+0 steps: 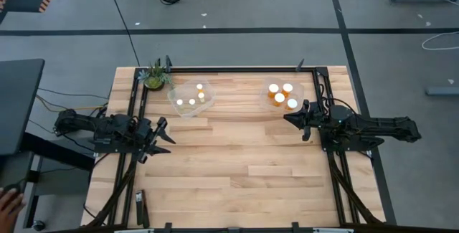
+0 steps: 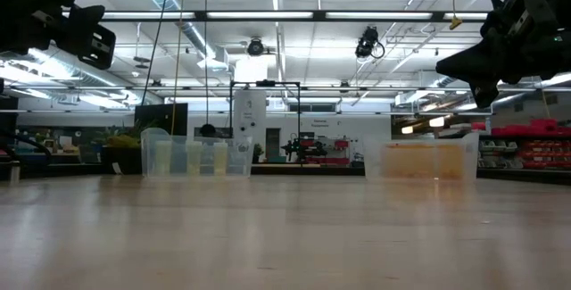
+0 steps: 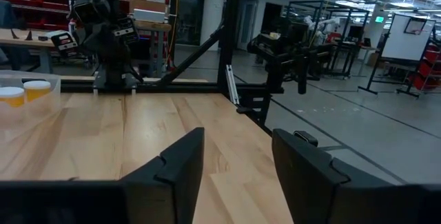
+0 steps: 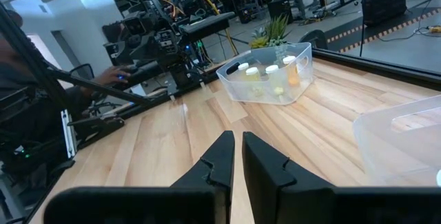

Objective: Pick and place medicine bottles into bin by pill shape (circle, oval)
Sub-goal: Return to Home Position

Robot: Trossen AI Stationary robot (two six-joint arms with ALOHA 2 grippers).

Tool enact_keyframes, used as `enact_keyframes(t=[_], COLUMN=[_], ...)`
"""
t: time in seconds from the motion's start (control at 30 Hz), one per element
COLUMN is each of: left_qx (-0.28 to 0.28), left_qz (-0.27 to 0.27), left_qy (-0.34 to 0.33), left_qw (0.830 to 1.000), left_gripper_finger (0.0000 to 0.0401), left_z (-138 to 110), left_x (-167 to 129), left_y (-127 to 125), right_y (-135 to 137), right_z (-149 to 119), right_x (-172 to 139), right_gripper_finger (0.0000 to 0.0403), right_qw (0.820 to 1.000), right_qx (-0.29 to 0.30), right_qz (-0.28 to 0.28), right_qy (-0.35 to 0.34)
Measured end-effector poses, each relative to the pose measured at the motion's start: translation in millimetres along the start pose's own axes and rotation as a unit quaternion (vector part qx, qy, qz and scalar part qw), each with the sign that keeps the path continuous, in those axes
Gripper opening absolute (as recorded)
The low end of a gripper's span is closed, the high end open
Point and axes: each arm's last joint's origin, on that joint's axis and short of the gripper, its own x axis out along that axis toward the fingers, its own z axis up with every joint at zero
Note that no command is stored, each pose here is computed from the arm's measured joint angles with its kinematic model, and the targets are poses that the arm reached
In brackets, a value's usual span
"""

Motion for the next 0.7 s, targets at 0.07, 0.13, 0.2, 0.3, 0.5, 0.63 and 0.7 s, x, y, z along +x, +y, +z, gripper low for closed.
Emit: enact_keyframes(t=[0.07,0.13,0.2,0.3,0.5,0.63,0.7], left_qx=[0.0,0.0,0.0,0.0,0.0,0.0,0.0], left_qz=[0.0,0.0,0.0,0.0,0.0,0.0,0.0], left_qy=[0.0,0.0,0.0,0.0,0.0,0.0,0.0], left_qw=[1.0,1.0,1.0,1.0,1.0,1.0,1.0], left_gripper_finger=[0.0182,0.0183,0.0182,0.0178,0.0181,0.0185,0.0185], left_z=[0.0,0.0,0.0,0.0,0.0,0.0,0.0], left_x=[0.0,0.0,0.0,0.0,0.0,0.0,0.0], left_y=[0.0,0.0,0.0,0.0,0.0,0.0,0.0], right_y=[0.0,0.0,0.0,0.0,0.0,0.0,0.0], right_z=[0.0,0.0,0.0,0.0,0.0,0.0,0.0], right_x=[0.0,0.0,0.0,0.0,0.0,0.0,0.0], right_gripper_finger=[0.0036,0.0036,0.0036,0.0036,0.0036,0.0036,0.0036], right_qw=[1.0,1.0,1.0,1.0,1.0,1.0,1.0], right_qx=[0.0,0.0,0.0,0.0,0.0,0.0,0.0], right_qz=[0.0,0.0,0.0,0.0,0.0,0.0,0.0], right_qy=[0.0,0.0,0.0,0.0,0.0,0.0,0.0])
